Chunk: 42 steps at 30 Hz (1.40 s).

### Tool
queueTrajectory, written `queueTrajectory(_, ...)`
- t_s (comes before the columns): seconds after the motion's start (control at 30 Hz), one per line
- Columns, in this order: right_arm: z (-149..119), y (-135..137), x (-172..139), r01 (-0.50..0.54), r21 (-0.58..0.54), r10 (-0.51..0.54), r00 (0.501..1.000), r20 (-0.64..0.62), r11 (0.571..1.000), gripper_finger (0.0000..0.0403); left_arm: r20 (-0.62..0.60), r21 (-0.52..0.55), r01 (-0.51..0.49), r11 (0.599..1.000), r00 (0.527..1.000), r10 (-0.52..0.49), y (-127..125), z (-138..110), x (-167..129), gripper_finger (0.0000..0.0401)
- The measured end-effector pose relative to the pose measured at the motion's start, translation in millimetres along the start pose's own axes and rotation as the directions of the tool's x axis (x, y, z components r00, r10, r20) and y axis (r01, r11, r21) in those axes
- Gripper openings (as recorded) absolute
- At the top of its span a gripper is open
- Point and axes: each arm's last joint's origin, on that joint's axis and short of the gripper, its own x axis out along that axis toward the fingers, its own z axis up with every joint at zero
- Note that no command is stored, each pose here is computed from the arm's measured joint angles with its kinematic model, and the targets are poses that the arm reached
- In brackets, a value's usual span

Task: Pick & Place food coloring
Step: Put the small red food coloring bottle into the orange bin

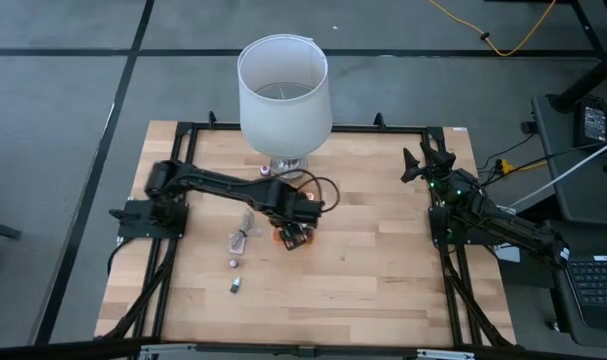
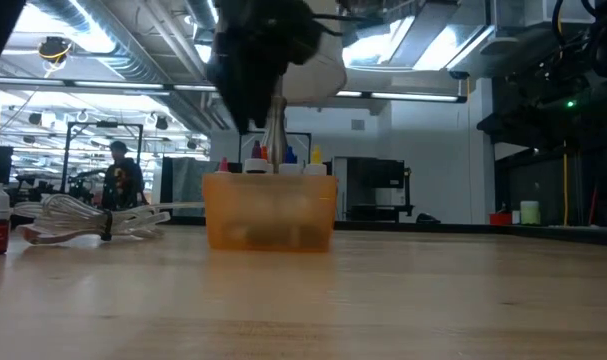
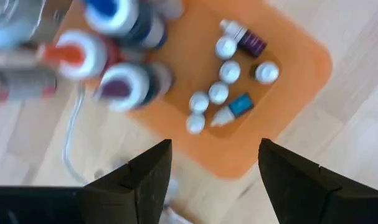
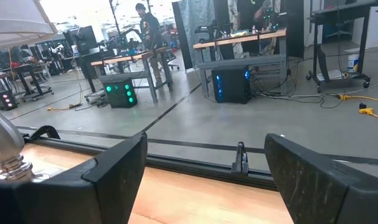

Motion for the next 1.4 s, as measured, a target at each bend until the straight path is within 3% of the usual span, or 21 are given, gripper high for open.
queueTrajectory(0.3, 0.0, 0.0, 0.0, 0.000, 0.000, 0.000, 1.000, 0.000, 1.000, 0.0323, -0.034, -0.202, 0.041, 0.978, 0.998, -0.049, 24.3, -50.4, -9.8, 0.0228)
queueTrajectory(0.63, -0.1, 0.0, 0.0, 0.000, 0.000, 0.000, 1.000, 0.000, 1.000, 0.0323, -0.114, -0.387, 0.018, 0.922, 0.991, -0.067, 24.1, -105.0, -8.2, 0.0225)
queueTrajectory(0.83, 0.0, 0.0, 0.0, 0.000, 0.000, 0.000, 1.000, 0.000, 1.000, 0.0323, -0.178, -0.437, -0.018, 0.899, 0.982, -0.067, 13.5, -130.2, -1.9, 0.0224)
queueTrajectory(1.07, -0.1, 0.0, 0.0, 0.000, 0.000, 0.000, 1.000, 0.000, 1.000, 0.0323, -0.173, -0.464, -0.048, 0.885, 0.984, -0.037, -0.8, -155.3, -0.8, 0.0221)
queueTrajectory(1.4, 0.0, 0.0, 0.0, 0.000, 0.000, 0.000, 1.000, 0.000, 1.000, 0.0323, -0.178, -0.482, -0.026, 0.876, 0.982, -0.069, -13.3, -167.9, 18.5, 0.0219)
